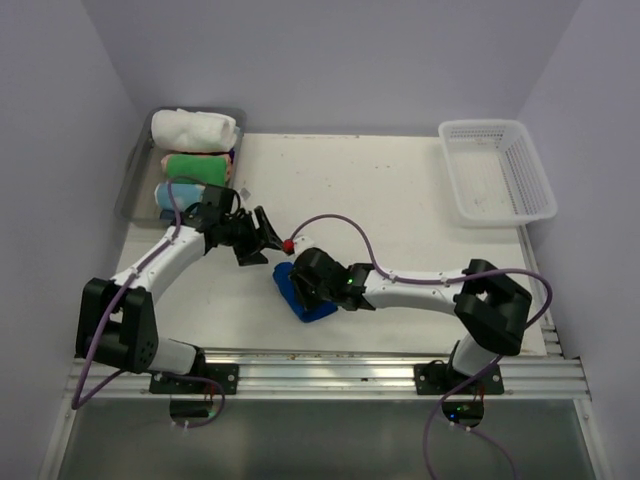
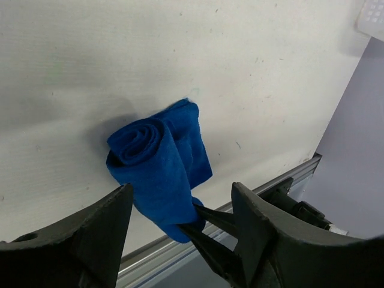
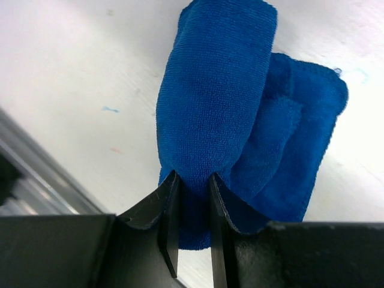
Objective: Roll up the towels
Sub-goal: Roll the towel
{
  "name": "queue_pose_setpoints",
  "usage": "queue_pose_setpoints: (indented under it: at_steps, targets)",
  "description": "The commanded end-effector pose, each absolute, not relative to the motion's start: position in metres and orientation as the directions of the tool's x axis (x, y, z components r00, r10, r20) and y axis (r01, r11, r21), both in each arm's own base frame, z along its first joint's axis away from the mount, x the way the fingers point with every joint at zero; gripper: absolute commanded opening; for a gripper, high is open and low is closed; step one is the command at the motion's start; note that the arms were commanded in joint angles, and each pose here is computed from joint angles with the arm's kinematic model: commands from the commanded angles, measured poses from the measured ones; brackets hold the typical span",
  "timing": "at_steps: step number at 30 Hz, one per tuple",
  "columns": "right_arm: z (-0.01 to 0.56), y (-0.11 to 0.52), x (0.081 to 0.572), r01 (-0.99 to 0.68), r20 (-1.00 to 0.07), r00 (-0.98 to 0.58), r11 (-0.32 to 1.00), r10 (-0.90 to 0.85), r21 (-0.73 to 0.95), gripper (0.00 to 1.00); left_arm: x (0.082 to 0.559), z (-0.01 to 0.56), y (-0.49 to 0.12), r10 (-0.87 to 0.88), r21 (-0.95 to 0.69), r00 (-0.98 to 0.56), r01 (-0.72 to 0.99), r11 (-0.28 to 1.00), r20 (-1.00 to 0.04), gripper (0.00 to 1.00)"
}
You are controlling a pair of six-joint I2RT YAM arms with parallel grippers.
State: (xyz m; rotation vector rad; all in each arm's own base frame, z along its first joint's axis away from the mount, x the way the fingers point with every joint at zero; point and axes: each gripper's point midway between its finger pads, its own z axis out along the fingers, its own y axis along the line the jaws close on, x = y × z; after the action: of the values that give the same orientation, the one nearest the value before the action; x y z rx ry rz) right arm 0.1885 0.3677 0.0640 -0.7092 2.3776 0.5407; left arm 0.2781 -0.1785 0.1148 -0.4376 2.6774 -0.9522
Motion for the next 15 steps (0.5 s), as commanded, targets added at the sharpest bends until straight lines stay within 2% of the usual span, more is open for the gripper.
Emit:
queue_pose_setpoints:
  at_steps: [1,9,11,15]
  targets:
    - [0.09,0.388,0.185,-0.579,-0.637,-0.738,0.693,-0.222,0.43,0.13,0.257,0.103,-0.178,-0.332,-0.643,-0.937,-0.187,0.742,-0.11,0.71]
    - [0.074,0.38,0.182,-0.422,-0.493,-0.867,0.626,-0.068,0.656,0.12,0.233,0.085,-0.179,-0.297,-0.658,-0.953,-0.185,0.73,-0.061,0.8]
    - [0.068,0.377,0.179,-0.4,-0.464,-0.884,0.617,-0.064,0.677,0.12,0.23,0.081,-0.178,-0.291,-0.654,-0.955,-0.183,0.734,-0.06,0.84]
    - [0.064,0.379,0.178,-0.363,-0.421,-0.906,0.587,-0.042,0.724,0.12,0.228,0.075,-0.182,-0.287,-0.67,-0.956,-0.177,0.721,-0.057,0.86]
